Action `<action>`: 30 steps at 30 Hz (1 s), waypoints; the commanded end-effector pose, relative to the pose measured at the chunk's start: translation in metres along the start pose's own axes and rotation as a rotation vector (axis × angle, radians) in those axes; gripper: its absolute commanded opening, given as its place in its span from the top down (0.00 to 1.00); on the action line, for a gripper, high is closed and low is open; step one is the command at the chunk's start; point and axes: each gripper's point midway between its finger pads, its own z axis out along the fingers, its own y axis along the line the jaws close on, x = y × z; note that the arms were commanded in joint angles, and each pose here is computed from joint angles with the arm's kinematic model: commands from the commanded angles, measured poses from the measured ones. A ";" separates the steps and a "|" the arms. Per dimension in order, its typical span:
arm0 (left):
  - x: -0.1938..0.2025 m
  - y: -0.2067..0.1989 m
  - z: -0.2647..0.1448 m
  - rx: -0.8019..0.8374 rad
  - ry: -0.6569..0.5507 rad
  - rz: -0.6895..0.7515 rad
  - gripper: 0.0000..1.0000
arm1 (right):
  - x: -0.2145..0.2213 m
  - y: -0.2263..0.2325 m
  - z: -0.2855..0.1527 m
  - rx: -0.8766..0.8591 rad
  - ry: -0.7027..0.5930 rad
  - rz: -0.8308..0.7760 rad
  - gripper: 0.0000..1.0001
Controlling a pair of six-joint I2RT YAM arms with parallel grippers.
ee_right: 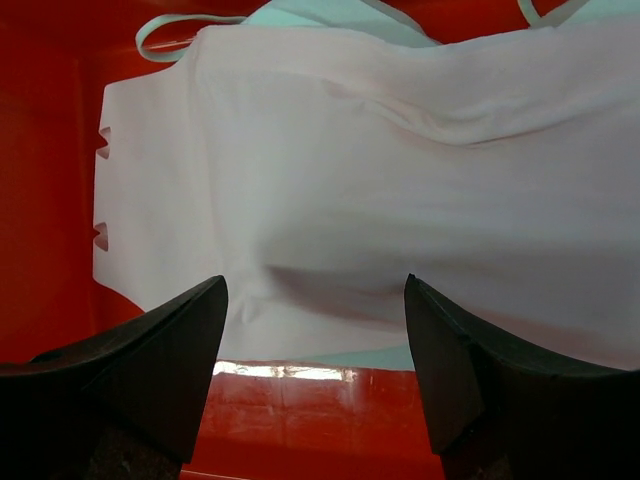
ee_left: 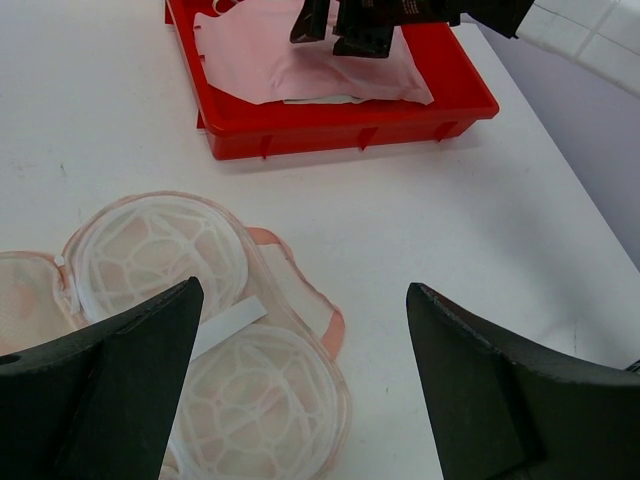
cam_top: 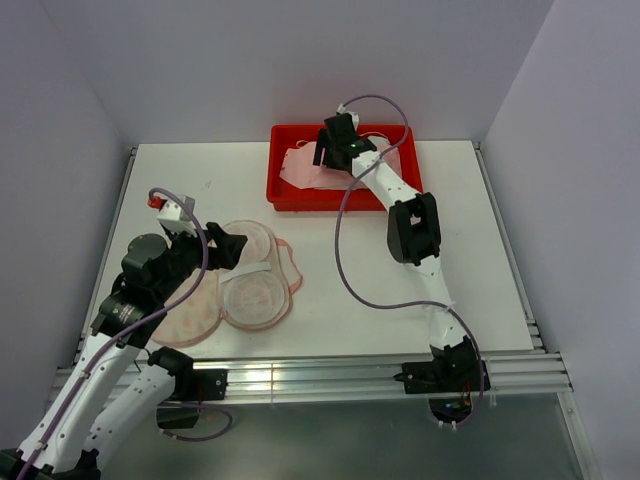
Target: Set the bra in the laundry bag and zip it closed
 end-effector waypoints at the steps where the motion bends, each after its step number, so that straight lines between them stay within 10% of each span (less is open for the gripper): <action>1: -0.006 -0.004 0.003 0.027 -0.025 0.004 0.10 | 0.010 -0.013 0.011 0.010 0.037 0.075 0.21; 13: -0.011 -0.007 -0.002 0.045 -0.057 0.016 0.10 | 0.018 -0.005 0.017 -0.043 0.060 0.158 0.22; 23: -0.009 -0.010 -0.003 0.064 -0.053 0.026 0.11 | 0.011 0.007 0.011 -0.108 0.023 0.216 0.96; 30: -0.009 -0.006 -0.005 0.047 -0.063 0.027 0.11 | -0.028 0.014 -0.036 -0.202 -0.154 0.227 1.00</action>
